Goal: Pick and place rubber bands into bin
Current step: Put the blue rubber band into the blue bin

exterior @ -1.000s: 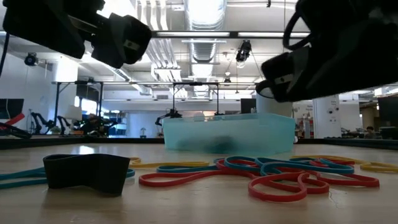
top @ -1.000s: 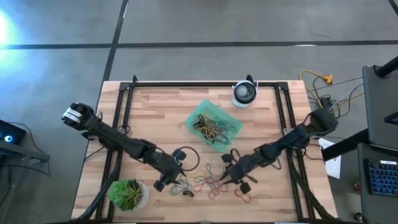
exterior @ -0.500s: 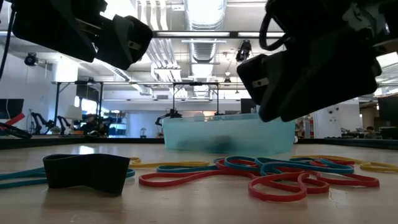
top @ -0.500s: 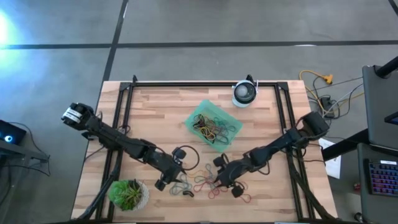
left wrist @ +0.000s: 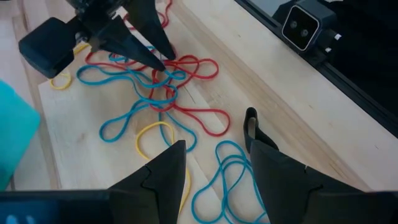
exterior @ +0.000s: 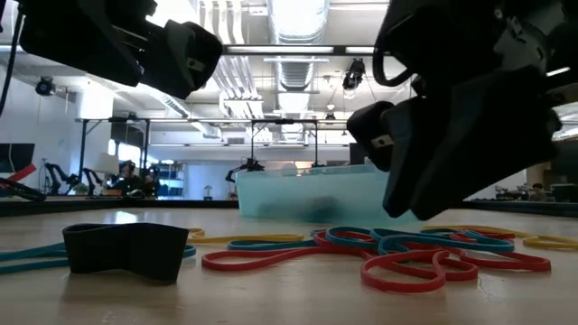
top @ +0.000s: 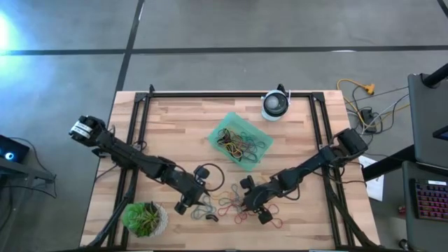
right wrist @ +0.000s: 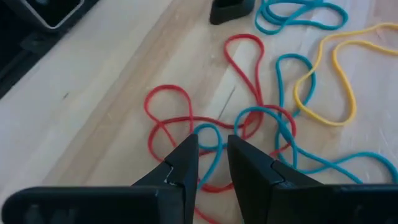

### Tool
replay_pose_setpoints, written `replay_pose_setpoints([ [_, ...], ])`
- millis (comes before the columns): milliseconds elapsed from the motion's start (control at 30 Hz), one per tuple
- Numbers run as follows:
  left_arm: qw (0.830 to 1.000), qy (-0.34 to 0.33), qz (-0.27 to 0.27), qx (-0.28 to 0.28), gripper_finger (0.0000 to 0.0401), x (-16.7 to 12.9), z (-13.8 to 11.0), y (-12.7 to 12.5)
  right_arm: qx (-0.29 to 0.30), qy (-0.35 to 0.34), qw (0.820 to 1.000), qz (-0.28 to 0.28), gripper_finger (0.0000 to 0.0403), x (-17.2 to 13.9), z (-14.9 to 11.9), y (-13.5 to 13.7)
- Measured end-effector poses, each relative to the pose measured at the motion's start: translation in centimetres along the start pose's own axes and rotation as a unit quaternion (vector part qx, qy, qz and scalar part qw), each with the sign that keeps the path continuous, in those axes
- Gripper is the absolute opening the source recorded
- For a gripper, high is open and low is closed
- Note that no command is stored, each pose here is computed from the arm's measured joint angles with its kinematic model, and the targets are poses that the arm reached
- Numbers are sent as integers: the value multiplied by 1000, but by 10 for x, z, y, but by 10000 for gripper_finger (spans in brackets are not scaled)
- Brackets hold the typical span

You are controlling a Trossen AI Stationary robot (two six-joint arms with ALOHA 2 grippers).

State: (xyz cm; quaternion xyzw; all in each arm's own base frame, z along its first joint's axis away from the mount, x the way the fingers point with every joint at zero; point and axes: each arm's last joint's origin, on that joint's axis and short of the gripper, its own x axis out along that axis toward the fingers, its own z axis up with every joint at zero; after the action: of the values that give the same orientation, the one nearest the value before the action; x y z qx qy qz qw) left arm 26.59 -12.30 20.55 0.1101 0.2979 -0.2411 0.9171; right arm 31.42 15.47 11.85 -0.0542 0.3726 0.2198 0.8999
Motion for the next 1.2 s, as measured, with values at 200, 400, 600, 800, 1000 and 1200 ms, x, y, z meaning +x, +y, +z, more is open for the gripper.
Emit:
replay_pose_setpoints([
  [200, 1000, 1, 0, 0, 165, 0, 0, 0, 1, 3, 1000, -1, 81, 1, -1, 0],
  [400, 1000, 1, 0, 0, 165, 0, 0, 0, 2, 4, 1000, -3, 73, 1, -2, 0],
  [600, 1000, 1, 0, 0, 165, 0, 0, 0, 3, 5, 1000, -4, 66, 1, -3, 0],
  [800, 1000, 1, 0, 0, 165, 0, -1, 0, 5, 6, 1000, -12, 65, 1, -3, -1],
  [1000, 1000, 1, 0, 0, 165, 0, -1, 0, 5, 6, 1000, -12, 65, 1, -4, -1],
  [1200, 1000, 1, 0, 0, 165, 0, -1, 0, 6, 6, 1000, -11, 63, 1, -4, -1],
])
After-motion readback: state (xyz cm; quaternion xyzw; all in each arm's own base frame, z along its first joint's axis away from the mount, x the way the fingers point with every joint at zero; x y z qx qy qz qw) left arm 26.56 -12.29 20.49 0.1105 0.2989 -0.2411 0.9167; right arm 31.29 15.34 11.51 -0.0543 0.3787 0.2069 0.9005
